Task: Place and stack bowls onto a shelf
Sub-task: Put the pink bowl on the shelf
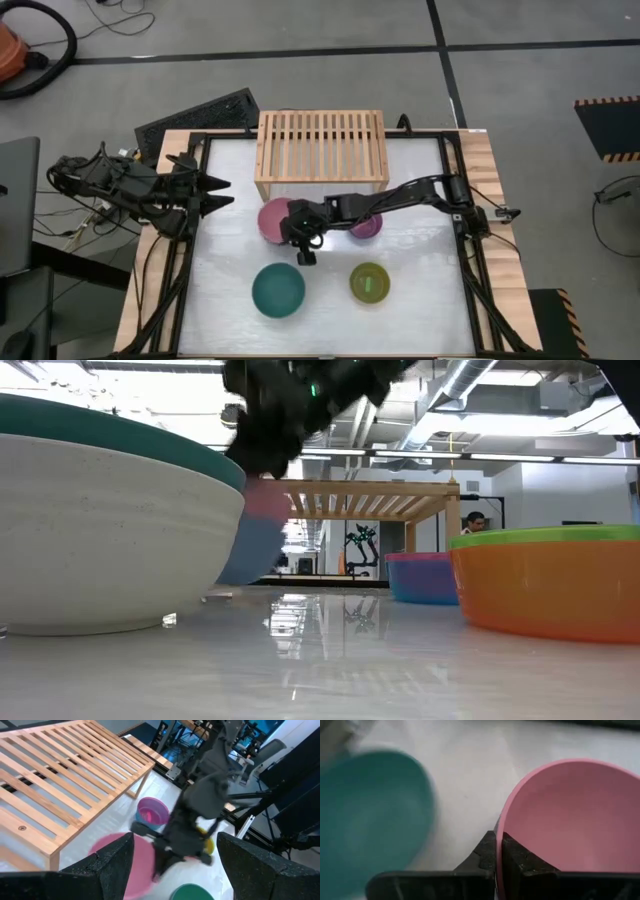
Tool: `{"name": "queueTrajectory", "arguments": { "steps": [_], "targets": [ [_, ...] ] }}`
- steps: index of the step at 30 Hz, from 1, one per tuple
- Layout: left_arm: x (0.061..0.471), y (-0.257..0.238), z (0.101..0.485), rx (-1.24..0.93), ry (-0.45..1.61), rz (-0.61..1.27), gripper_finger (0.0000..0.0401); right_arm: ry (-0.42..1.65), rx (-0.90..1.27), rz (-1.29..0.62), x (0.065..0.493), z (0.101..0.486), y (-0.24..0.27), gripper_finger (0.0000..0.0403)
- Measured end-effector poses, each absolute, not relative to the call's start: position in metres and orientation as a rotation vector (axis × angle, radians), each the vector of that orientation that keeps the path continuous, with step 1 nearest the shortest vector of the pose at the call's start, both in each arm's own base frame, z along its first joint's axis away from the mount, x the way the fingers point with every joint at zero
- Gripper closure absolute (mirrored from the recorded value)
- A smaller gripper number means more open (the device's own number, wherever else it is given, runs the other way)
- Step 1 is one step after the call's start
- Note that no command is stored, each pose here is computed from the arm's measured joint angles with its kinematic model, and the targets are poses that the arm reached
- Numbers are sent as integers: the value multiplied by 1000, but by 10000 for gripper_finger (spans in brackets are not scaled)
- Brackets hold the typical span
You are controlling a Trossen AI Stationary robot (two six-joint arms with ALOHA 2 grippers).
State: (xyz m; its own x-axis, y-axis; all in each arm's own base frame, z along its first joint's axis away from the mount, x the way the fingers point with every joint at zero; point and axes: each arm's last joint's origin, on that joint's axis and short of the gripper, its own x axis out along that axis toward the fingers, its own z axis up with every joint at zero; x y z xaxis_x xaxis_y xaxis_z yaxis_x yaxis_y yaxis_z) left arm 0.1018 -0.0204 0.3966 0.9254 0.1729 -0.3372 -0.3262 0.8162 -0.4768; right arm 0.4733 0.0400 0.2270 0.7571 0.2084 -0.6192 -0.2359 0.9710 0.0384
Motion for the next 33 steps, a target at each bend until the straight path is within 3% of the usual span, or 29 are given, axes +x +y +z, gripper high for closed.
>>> {"name": "queueTrajectory", "arguments": {
  "steps": [11,15,21,28,33],
  "targets": [
    [102,-20,397,-556,286,270,133,675,-91,345,472,305,53,374],
    [102,-20,397,-556,286,270,133,705,-180,239,464,337,44,374],
    [102,-20,397,-554,281,280,133,798,-250,-69,450,366,0,374],
    [101,-19,397,-550,270,302,133,815,-186,-267,446,369,-48,374],
    [101,-19,397,-546,261,322,133,849,-128,-243,452,352,-58,374]
  ]
}}
